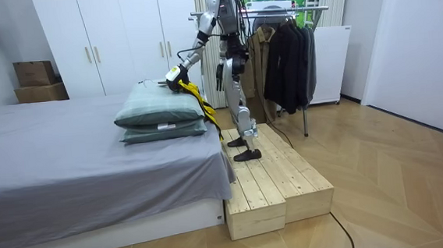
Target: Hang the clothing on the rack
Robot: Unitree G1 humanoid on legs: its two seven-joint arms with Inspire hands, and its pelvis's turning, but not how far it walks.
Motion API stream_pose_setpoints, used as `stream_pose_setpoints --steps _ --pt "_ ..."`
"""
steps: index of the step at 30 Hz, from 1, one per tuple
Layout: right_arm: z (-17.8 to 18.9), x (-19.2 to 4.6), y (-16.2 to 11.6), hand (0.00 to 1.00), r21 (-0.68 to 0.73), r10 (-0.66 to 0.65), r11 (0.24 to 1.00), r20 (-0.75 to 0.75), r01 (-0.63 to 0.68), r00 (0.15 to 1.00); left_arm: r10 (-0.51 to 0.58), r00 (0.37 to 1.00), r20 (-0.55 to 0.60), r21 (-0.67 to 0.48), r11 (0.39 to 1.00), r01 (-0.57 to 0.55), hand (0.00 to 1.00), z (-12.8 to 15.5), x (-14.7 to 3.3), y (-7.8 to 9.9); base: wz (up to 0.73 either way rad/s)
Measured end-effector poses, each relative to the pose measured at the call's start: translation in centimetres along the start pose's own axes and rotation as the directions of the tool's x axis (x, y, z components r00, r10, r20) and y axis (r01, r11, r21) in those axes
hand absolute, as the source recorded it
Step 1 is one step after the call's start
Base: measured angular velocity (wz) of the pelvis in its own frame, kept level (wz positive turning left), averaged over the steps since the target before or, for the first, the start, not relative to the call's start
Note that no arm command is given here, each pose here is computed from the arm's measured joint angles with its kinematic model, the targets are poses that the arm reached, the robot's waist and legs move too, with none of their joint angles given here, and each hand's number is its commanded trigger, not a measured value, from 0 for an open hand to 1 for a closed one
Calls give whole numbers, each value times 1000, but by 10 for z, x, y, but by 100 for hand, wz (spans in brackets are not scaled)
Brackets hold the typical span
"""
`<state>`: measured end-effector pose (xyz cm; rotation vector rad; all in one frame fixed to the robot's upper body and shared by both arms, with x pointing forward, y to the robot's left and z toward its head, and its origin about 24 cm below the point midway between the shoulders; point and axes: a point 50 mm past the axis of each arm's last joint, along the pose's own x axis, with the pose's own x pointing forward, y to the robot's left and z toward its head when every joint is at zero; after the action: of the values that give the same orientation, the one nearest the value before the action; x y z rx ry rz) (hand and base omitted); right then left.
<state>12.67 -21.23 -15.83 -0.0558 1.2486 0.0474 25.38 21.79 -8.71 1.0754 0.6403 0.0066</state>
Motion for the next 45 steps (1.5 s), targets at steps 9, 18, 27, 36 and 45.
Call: stream_pose_setpoints --steps 9,18,27,36,45 --pt "0 0 0 0 0 0 1000 0 0 1000 0 1000 1 0 1000 0 100 0 0 0 0" --pt "1 0 0 0 -1 -1 1000 12 1 1000 22 1000 15 -8 1000 -21 100 0 -1 -1 0" --pt "0 -1 -5 0 20 -13 1000 26 13 1000 73 996 56 -21 997 -72 100 5 -1 6 8" --pt "-22 -4 -10 0 69 -32 997 -15 33 999 132 986 100 -47 991 -128 100 4 -10 2 11" --pt "-36 -6 -14 0 133 -48 990 -26 51 999 243 951 190 -45 970 -239 100 12 -16 12 -2"
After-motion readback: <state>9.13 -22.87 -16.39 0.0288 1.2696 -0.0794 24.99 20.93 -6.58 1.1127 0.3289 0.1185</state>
